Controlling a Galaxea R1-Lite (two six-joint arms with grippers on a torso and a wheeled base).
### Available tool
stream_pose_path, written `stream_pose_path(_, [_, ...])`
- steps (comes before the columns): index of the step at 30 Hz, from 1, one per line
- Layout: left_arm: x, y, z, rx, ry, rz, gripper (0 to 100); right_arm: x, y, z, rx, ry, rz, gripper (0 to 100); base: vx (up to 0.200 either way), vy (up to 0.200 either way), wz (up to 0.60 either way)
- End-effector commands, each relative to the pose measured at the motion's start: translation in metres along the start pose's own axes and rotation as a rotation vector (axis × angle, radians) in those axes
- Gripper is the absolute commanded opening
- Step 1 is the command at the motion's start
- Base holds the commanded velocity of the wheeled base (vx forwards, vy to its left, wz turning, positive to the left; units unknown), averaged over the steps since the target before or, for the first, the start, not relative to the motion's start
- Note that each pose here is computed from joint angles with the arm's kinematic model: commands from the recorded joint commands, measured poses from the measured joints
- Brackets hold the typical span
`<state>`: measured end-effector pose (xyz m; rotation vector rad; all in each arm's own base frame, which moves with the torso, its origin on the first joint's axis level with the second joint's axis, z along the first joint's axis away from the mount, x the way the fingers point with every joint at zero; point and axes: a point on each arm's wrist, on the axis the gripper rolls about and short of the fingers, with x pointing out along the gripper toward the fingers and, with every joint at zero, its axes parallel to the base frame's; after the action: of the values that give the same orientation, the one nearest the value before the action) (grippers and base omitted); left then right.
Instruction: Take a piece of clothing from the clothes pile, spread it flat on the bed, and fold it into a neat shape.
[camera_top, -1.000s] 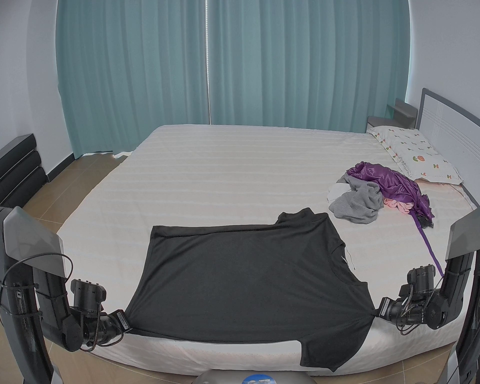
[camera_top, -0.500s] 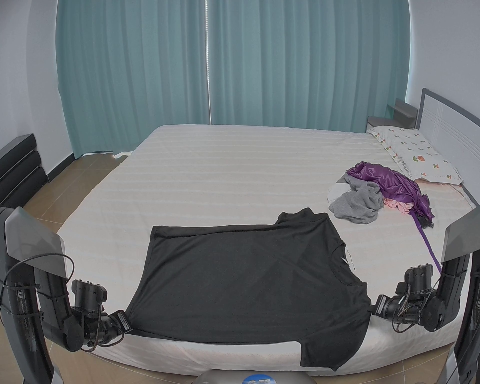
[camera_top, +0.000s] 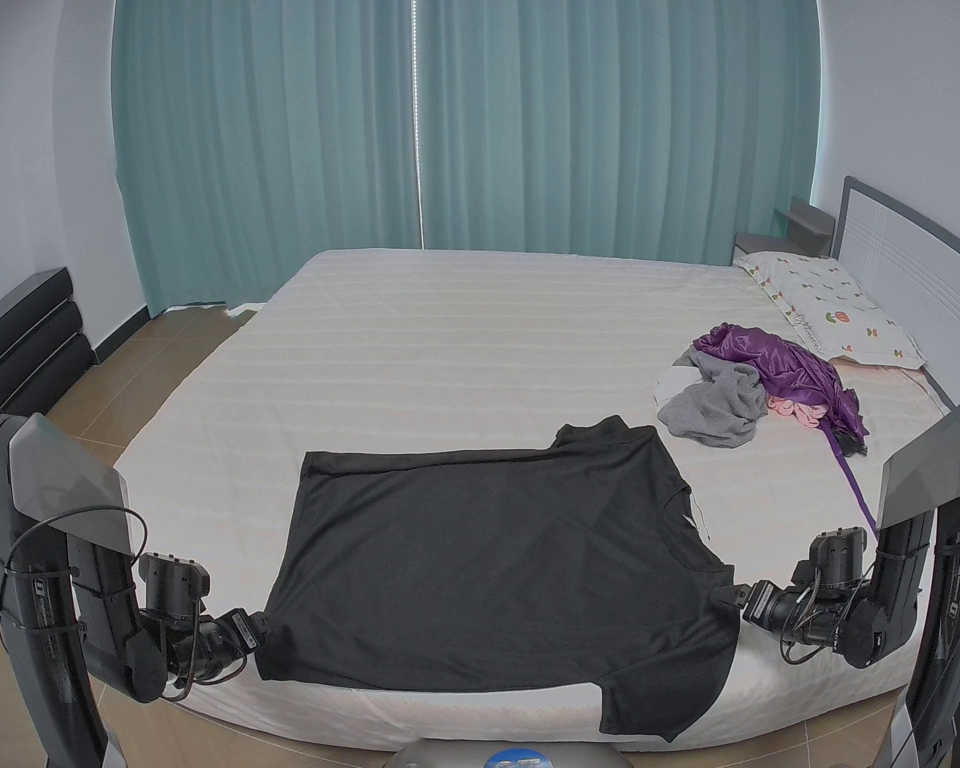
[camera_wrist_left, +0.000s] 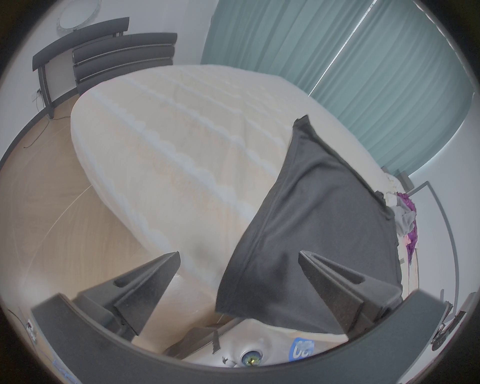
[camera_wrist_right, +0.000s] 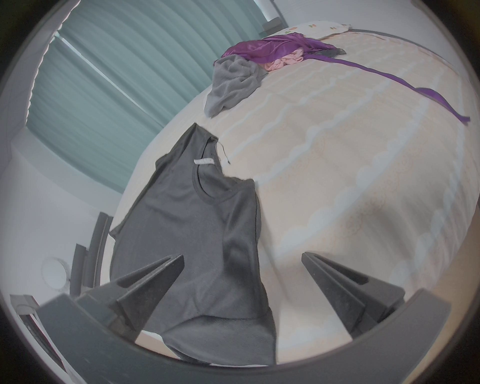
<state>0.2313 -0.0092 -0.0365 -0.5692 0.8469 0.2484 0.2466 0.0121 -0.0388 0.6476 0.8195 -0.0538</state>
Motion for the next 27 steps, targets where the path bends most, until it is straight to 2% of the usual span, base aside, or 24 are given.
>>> stream_pose_path(1, [-0.0018,-0.0017,0.0040,-0.004,-0.040,-0.026,100,-0.0050,0.0029,0.0042,0.035,-0.033,0.022,100,0.000,0.000,0.00])
stream_pose_path(7, [-0.0017,-0.0044,0.0081,-0.022,-0.083,-0.043,100,-0.0100,0.0031,0.0010,0.074,-0.025,0.022,100,0.000,0.000,0.00])
stream_pose_path(9, [-0.0017,-0.0056,0.0107,-0.064,-0.097,-0.047,100,-0.0107,0.0026,0.0001,0.087,-0.021,0.019,100,0.000,0.000,0.00])
stream_pose_path(12, [-0.0020,-0.0058,0.0109,-0.073,-0.099,-0.047,100,-0.0113,0.0021,-0.0022,0.090,-0.010,0.015,100,0.000,0.000,0.00])
stream_pose_path(18, [-0.0019,-0.0057,0.0102,-0.072,-0.096,-0.046,100,-0.0118,0.0027,-0.0039,0.097,-0.003,0.015,100,0.200,0.000,0.00])
stream_pose_path(27, [-0.0025,-0.0065,0.0107,-0.072,-0.109,-0.060,100,-0.0103,0.0013,-0.0054,0.101,0.005,0.008,100,0.000,0.000,0.00])
